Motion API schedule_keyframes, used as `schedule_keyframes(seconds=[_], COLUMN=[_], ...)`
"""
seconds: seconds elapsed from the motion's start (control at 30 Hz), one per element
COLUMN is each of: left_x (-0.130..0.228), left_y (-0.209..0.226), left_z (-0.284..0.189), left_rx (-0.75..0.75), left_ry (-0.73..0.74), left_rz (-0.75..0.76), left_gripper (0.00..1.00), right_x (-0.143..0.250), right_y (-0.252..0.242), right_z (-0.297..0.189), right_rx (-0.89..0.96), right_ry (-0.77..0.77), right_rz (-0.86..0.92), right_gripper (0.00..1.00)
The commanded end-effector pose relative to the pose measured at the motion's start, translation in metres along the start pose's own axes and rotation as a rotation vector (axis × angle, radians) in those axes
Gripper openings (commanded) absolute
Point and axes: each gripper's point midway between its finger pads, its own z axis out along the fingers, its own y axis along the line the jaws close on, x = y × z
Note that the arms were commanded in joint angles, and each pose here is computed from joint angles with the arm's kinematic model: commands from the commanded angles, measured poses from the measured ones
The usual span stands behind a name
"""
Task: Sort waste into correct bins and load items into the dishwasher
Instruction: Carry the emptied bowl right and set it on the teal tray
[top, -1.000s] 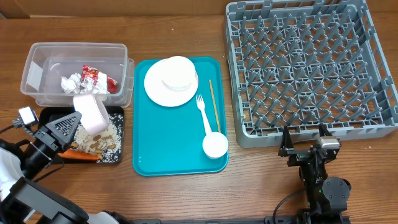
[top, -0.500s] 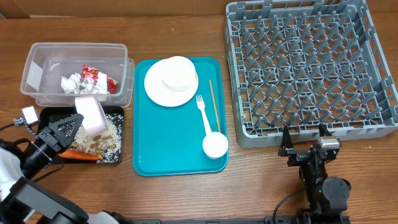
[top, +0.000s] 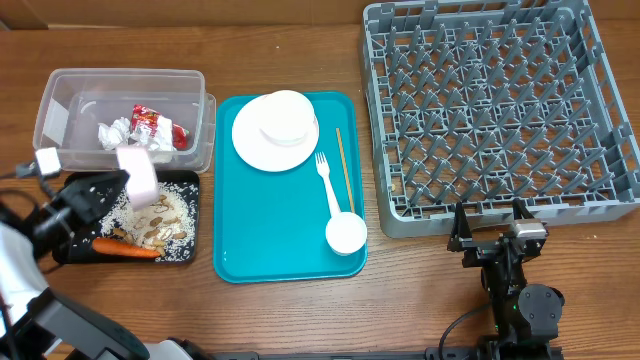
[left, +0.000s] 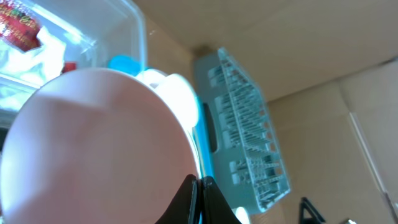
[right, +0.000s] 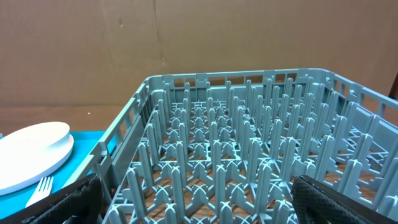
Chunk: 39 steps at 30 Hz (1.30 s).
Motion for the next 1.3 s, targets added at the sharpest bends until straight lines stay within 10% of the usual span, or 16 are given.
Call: schedule_keyframes(seconds=[0.0, 0.73, 1.27], left_x=[0.004, 0.085, 0.187], left_y=[0.012, -0.067, -0.058], left_z=[0.020, 0.154, 0.209], left_rx=[-0.167, -0.729, -0.793], left_ry=[0.080, 0.315, 0.582], left_rz=[-0.166, 0.414, 0.624], left_gripper=[0.04, 0.04, 0.04], right_x=[0.001, 0.001, 0.001], right_y=[-0.001, -0.001, -0.001], right_z=[0.000, 0.000, 0.000], right_rx=[0.002, 0.002, 0.002], right_ry=[-0.009, -0.009, -0.009], right_rz=[-0.001, -0.001, -0.001], right_gripper=[1.00, 1.00, 1.00])
